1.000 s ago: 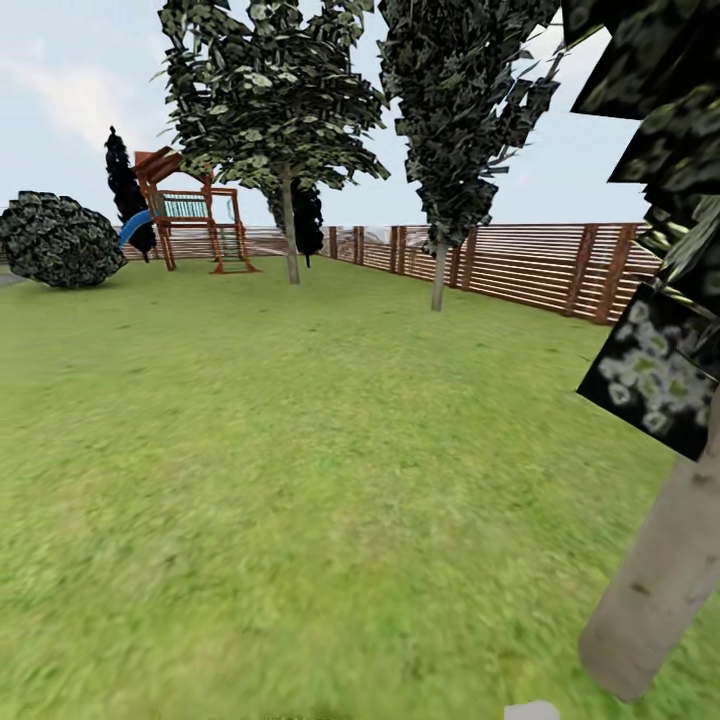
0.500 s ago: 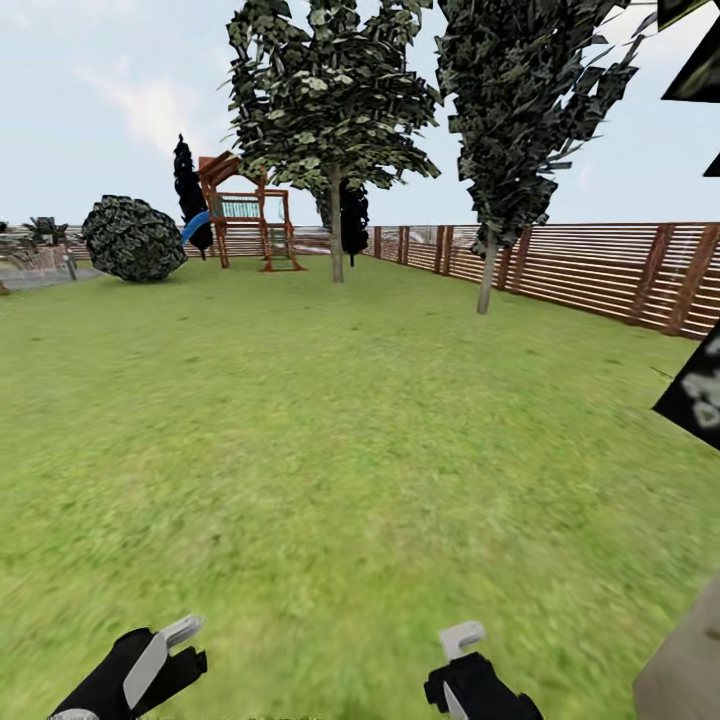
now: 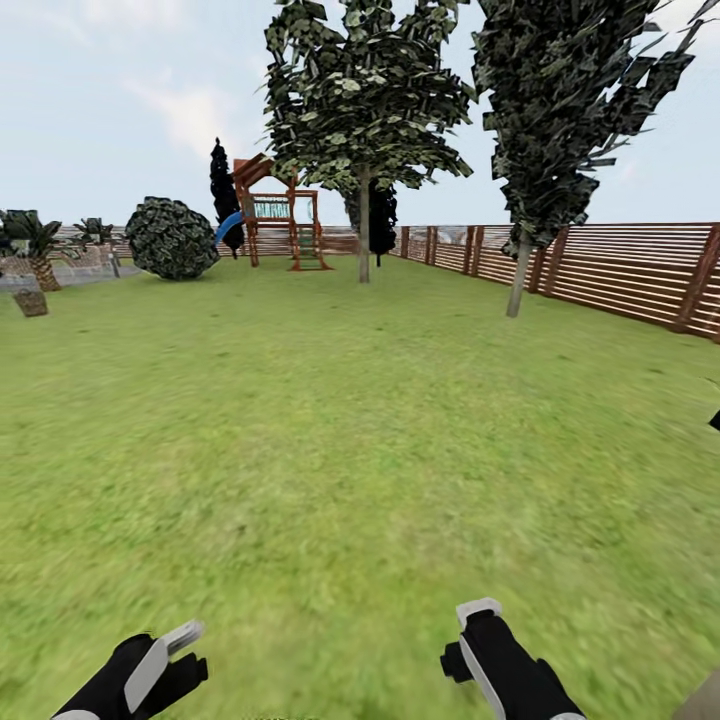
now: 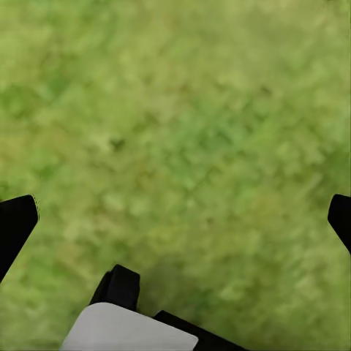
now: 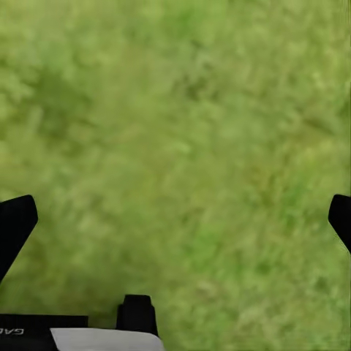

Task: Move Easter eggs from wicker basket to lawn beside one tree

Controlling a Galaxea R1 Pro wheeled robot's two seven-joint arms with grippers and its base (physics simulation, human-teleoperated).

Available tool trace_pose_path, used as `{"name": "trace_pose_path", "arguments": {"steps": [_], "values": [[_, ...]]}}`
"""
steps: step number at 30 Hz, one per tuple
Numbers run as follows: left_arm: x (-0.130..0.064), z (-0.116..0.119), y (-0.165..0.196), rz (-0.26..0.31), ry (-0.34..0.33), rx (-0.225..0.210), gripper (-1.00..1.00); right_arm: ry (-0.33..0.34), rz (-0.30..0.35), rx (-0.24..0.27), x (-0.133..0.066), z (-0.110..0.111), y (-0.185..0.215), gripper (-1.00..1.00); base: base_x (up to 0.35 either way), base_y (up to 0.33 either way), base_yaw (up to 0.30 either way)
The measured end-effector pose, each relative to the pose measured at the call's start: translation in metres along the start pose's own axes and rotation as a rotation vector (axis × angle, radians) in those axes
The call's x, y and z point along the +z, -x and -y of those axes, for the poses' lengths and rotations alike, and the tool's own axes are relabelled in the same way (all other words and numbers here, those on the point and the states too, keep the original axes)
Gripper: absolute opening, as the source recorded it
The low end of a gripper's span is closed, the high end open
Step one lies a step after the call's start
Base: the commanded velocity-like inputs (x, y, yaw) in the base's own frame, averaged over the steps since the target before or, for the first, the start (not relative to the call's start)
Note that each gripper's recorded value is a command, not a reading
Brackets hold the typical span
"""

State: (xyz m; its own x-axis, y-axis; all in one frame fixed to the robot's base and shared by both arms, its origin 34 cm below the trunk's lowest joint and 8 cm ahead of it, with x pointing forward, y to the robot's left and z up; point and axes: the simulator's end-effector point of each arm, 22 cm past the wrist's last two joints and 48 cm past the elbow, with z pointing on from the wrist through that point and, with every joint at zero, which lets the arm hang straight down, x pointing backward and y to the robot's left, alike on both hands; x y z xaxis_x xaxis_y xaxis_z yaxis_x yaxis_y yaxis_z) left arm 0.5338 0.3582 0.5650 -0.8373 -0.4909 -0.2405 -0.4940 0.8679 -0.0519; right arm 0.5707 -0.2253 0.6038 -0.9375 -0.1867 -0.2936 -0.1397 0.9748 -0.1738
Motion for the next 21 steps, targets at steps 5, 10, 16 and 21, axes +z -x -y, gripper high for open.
{"name": "trace_pose_path", "arguments": {"steps": [5,10,16,21], "values": [[0.000,0.007,-0.004,-0.004,-0.009,0.004,1.00,0.002,0.004,-0.002,-0.001,-0.003,0.001,1.00,0.000,0.000,0.298],[0.000,0.011,-0.005,-0.006,-0.022,0.005,1.00,-0.006,0.004,-0.005,-0.001,-0.002,0.001,1.00,0.000,0.000,0.300],[0.000,0.020,-0.002,0.014,-0.050,0.001,1.00,-0.032,-0.038,-0.066,0.007,-0.011,-0.020,1.00,0.083,0.000,0.298],[-0.001,0.028,0.009,0.059,-0.102,-0.004,1.00,-0.030,-0.038,-0.072,0.009,-0.013,-0.022,1.00,0.306,0.000,0.080]]}}
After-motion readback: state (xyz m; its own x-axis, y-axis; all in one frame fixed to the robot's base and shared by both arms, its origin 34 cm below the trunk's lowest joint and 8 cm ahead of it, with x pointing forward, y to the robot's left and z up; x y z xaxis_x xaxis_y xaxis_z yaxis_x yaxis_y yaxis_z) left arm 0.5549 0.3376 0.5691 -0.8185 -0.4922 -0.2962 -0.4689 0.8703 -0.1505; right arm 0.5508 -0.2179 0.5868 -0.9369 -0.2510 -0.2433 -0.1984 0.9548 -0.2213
